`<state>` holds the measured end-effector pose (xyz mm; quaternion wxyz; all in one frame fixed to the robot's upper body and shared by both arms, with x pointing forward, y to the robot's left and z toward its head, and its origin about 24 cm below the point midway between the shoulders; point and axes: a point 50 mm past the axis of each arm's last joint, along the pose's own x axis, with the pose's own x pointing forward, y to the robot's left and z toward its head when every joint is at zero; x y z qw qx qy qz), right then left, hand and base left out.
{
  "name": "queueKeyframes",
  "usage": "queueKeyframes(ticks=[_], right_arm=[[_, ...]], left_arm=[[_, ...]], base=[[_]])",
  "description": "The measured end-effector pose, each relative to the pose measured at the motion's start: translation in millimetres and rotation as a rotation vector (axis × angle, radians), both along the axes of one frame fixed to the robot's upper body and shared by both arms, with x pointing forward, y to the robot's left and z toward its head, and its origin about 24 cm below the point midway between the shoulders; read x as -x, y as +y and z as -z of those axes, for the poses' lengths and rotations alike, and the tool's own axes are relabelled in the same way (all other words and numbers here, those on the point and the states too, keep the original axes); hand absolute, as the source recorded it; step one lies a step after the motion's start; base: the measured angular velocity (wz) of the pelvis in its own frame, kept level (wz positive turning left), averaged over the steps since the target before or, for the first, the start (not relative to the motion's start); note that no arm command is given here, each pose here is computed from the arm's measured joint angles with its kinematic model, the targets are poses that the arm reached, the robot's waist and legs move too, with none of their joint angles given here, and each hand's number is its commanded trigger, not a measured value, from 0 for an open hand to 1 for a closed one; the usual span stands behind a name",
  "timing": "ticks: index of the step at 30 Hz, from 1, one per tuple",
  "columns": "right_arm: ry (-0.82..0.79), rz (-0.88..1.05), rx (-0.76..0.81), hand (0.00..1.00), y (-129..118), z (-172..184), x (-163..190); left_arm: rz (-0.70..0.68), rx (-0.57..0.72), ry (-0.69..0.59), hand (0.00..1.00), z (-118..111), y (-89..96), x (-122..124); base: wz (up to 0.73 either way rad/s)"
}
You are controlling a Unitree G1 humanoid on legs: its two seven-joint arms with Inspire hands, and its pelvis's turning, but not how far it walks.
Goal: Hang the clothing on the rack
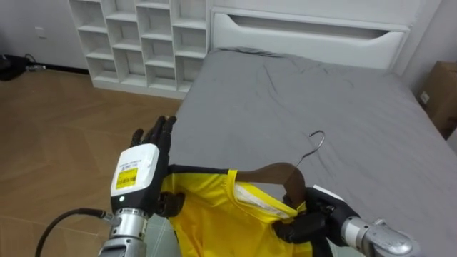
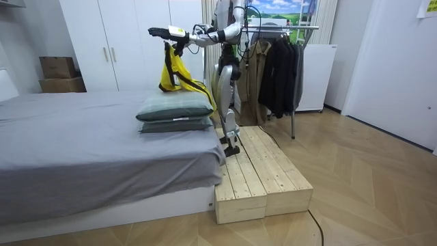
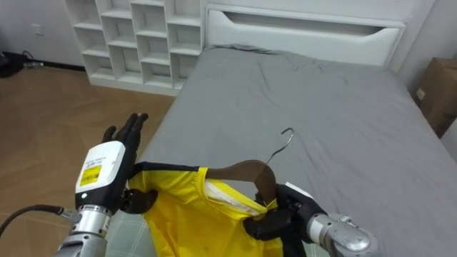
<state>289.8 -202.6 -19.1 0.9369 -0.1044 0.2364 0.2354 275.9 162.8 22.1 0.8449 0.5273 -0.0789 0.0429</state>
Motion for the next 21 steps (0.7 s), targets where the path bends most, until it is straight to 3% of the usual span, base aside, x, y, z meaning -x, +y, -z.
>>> queueKeyframes(ticks=[12, 21], right_arm=[[-0.007, 0.027, 0.055, 1.00, -9.6, -1.0, -0.2], [-0.016, 0.085, 0.153, 1.00, -22.4, 0.9, 0.8]], left_arm=[[0.022, 0.060, 0.048, 0.00, 1.0, 1.5, -1.0], [0.052, 0.086, 0.210, 0.00, 19.5, 4.7, 11.0]], base=[[0.00], [0.00]])
